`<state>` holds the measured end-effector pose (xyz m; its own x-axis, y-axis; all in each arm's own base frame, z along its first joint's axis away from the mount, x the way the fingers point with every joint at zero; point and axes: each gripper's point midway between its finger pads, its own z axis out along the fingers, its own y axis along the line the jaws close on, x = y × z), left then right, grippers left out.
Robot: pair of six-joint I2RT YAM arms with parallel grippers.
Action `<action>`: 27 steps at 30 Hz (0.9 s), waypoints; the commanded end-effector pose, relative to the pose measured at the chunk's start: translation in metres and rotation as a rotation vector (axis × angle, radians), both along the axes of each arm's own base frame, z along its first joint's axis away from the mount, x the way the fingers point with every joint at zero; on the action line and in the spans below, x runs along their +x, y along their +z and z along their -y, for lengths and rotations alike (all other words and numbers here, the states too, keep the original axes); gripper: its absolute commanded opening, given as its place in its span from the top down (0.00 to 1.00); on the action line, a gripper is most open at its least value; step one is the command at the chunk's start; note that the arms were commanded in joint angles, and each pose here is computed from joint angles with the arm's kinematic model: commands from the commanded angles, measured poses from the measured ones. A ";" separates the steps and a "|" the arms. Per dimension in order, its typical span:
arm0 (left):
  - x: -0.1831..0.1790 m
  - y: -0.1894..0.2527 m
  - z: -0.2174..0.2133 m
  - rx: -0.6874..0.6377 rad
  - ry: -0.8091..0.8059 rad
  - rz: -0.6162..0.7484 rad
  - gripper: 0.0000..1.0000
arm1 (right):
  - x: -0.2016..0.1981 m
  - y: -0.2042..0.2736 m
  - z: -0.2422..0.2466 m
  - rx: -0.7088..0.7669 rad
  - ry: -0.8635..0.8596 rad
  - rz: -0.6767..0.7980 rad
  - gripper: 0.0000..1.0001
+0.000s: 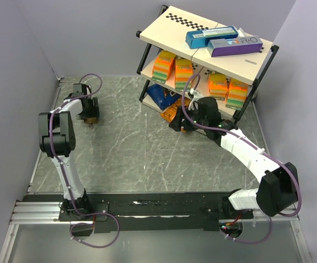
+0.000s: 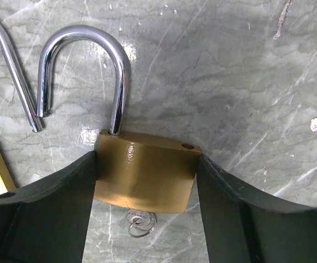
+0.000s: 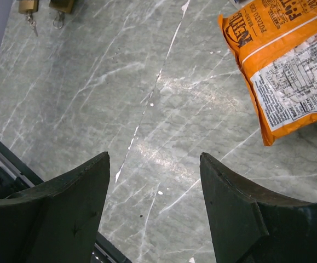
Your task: Unlock with the key
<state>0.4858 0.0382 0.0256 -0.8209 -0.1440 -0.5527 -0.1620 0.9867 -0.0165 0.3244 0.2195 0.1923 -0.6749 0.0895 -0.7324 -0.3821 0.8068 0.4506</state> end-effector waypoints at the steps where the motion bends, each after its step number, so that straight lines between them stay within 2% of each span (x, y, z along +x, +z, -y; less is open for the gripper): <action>1: -0.017 -0.003 0.006 -0.022 -0.016 -0.051 0.83 | 0.008 0.028 -0.004 0.049 0.005 0.068 0.27; 12: -0.027 0.001 0.007 -0.036 0.014 -0.039 0.82 | 0.004 0.028 -0.005 0.066 0.010 0.059 0.27; 14: -0.027 0.004 0.007 -0.037 0.018 -0.029 0.80 | 0.004 0.029 -0.006 0.068 0.014 0.061 0.27; 17: -0.027 0.004 0.005 -0.027 0.021 -0.033 0.73 | 0.004 0.030 -0.006 0.069 0.015 0.063 0.27; 20: -0.023 0.006 0.003 -0.021 0.027 -0.033 0.57 | 0.004 0.031 -0.006 0.065 0.016 0.062 0.27; 21: -0.020 0.009 0.003 -0.025 0.027 -0.025 0.40 | 0.005 0.033 -0.006 0.067 0.015 0.066 0.27; 23: -0.017 0.020 0.006 -0.032 0.021 0.004 0.26 | 0.005 0.035 -0.005 0.062 0.012 0.073 0.27; 24: -0.016 0.026 0.007 -0.040 0.019 0.020 0.08 | 0.005 0.038 -0.004 0.057 0.009 0.080 0.27; 26: -0.010 0.053 0.007 -0.039 0.016 0.095 0.01 | 0.006 0.041 -0.002 0.053 0.004 0.092 0.27; 27: -0.010 0.061 0.008 -0.040 0.015 0.115 0.03 | 0.006 0.044 -0.001 0.048 0.002 0.098 0.27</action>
